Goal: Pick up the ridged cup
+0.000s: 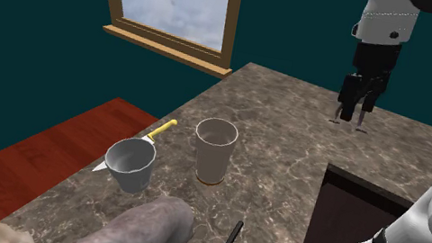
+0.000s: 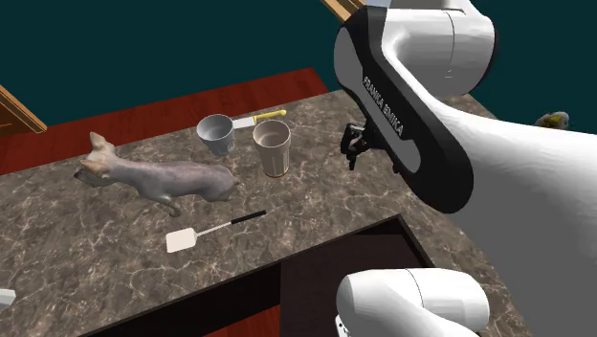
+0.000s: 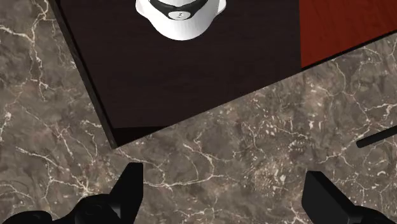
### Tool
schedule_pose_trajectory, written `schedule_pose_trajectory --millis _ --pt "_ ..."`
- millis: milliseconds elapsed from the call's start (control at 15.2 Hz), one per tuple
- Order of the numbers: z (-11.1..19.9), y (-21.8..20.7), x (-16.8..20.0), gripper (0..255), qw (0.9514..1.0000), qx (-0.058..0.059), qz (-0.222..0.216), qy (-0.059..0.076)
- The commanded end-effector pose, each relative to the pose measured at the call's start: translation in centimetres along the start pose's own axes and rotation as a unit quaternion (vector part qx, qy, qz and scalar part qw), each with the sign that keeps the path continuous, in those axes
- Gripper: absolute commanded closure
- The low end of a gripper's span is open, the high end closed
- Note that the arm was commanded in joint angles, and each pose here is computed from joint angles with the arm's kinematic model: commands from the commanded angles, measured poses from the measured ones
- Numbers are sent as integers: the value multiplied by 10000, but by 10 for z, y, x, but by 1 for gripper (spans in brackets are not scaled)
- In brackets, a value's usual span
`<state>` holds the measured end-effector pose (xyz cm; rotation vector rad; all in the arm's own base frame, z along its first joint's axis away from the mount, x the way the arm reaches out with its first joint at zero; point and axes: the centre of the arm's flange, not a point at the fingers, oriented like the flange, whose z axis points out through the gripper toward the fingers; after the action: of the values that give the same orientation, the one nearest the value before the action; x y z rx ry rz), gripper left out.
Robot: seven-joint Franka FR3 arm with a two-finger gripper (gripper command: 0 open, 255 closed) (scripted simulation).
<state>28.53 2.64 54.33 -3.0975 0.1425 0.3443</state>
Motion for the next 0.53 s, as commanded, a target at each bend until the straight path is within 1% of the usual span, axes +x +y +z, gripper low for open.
schedule_pose_trajectory --millis 0,462 --pt "0 0 0 0 10000 0 0 0" --pt "16 -83 38 0 9994 -129 201 237"
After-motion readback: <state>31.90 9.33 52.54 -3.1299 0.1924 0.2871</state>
